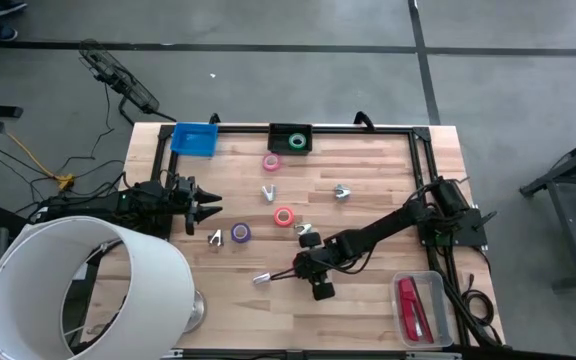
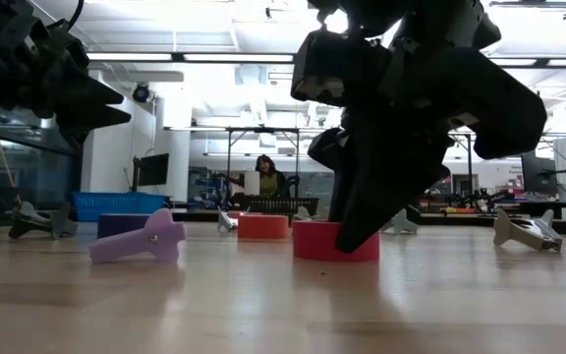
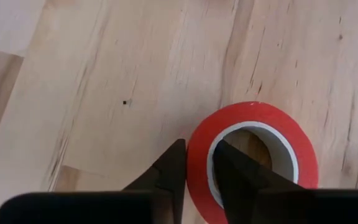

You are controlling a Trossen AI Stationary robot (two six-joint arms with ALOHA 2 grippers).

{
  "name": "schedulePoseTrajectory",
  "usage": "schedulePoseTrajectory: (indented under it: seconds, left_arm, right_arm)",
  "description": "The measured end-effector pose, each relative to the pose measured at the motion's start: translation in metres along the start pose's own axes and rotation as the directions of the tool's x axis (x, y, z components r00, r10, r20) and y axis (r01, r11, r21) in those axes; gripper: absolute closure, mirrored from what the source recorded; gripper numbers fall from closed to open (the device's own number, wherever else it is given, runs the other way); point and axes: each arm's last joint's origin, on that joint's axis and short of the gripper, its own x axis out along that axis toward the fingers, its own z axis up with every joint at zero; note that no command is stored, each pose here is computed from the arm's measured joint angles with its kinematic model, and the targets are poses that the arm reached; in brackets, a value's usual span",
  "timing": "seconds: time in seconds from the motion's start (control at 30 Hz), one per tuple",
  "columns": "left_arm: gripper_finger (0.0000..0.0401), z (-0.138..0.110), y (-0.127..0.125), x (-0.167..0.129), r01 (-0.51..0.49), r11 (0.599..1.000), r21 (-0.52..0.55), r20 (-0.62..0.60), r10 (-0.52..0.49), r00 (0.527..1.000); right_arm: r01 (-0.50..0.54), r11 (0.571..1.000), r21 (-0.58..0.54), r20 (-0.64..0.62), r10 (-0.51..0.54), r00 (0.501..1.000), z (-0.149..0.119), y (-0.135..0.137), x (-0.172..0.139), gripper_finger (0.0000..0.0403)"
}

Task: Pick and place Stapler, Stapler remover, tape
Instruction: Put the red tape into the black bin

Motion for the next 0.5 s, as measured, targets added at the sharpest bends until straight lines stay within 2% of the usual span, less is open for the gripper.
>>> schedulePoseTrajectory:
  seconds: [0.2,0.5]
  left_arm:
    - [0.0224,0.0,0.0,0.0,0.0,1.0,0.0,0.0,0.0,1.0]
    - [0.0224,0.0,0.0,0.0,0.0,1.0,0.0,0.0,0.0,1.0]
  right_arm:
    - [-0.001,0.999,0.035,-0.014,0.002,1.0,-0.001,0.0,-0.001,0.0369]
    - [-0.028,0.998,0.057,-0.059,0.031,0.998,0.018,0.003,-0.018,0.0369]
